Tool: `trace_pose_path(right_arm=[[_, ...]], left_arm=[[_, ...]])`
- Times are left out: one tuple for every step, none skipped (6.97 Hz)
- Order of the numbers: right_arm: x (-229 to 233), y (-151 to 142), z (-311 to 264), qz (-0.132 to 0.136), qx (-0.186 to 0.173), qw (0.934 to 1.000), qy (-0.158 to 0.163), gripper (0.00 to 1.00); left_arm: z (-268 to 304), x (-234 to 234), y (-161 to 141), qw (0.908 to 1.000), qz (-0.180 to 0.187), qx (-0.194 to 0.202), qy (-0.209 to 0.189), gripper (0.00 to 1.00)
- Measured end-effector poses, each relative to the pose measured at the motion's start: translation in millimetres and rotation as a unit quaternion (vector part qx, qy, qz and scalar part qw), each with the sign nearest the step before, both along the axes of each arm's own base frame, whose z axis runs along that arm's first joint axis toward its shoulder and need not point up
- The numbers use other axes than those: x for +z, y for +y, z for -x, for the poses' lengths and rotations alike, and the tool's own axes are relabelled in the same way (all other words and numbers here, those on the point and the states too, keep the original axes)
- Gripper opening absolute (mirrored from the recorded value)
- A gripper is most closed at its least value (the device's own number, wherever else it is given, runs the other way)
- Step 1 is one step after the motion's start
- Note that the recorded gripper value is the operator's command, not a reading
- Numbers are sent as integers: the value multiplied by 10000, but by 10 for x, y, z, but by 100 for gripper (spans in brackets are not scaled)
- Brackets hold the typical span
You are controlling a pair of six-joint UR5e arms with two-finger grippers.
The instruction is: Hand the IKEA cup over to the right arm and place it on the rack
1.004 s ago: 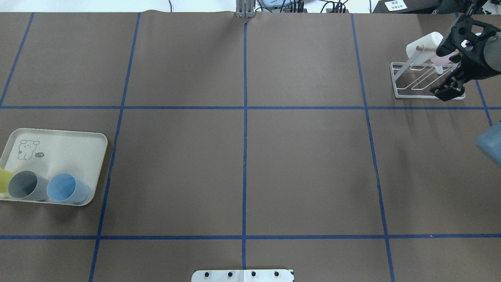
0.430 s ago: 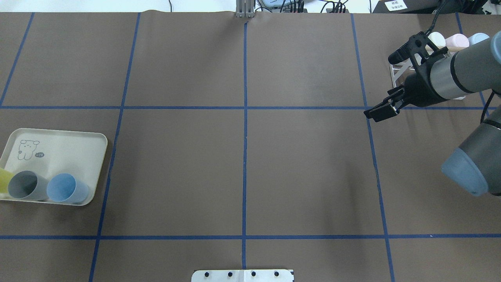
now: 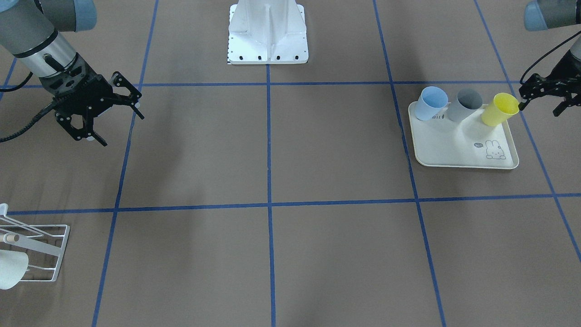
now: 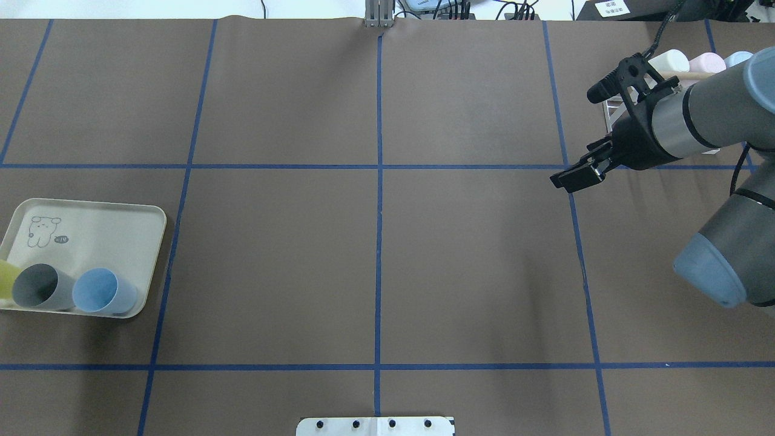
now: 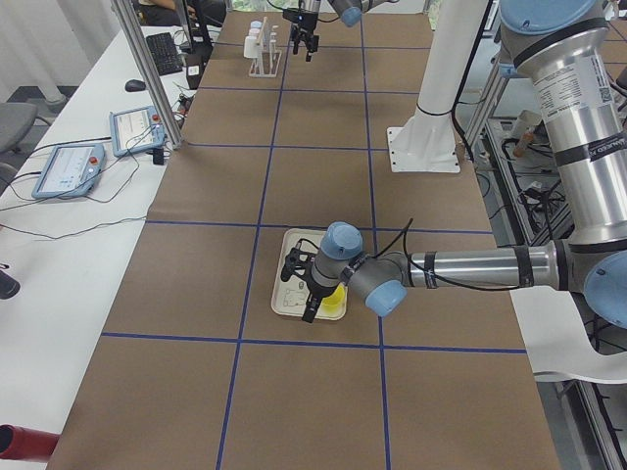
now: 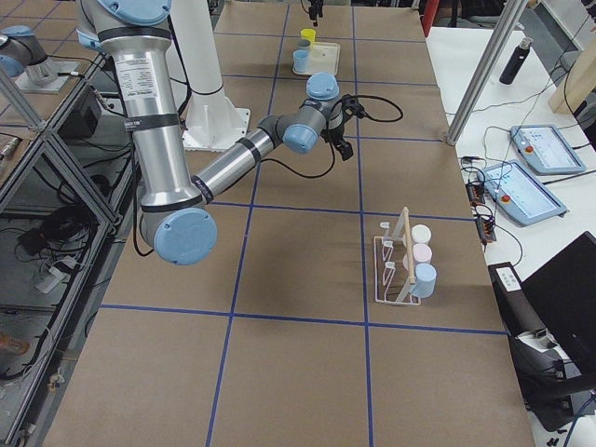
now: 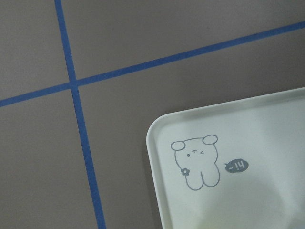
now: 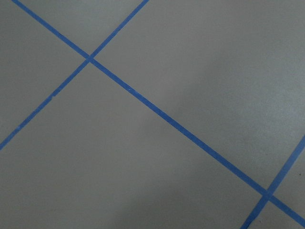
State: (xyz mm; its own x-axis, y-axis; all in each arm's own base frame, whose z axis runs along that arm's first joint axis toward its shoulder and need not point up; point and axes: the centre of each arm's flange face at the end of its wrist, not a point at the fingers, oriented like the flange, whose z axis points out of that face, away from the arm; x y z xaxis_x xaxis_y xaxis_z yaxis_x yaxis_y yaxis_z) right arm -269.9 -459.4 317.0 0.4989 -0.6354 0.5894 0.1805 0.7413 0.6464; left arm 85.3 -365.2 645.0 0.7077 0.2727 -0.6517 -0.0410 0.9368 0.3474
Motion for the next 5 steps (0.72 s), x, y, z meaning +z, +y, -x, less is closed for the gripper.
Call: trace_pose_path(right_arm=[[2,3,3,2,-3,10000,2,99],[11,8,7,8,-8,10000,8,99],[23,11,9,17,-11,10000,16,99],[29,11,11,22,-12,10000,19,99],[31,12,12,23,-13,10000,20,99]], left_arm=[[-52,57,61,9999,29,103,-2,97],[-111,81,102,9998,49,208,3,60],[-161,91,134,9995,63,298,13,26],[-196,93,156,9992,93,373,53,6],[-215,97,173,9990,127,429,97,0]])
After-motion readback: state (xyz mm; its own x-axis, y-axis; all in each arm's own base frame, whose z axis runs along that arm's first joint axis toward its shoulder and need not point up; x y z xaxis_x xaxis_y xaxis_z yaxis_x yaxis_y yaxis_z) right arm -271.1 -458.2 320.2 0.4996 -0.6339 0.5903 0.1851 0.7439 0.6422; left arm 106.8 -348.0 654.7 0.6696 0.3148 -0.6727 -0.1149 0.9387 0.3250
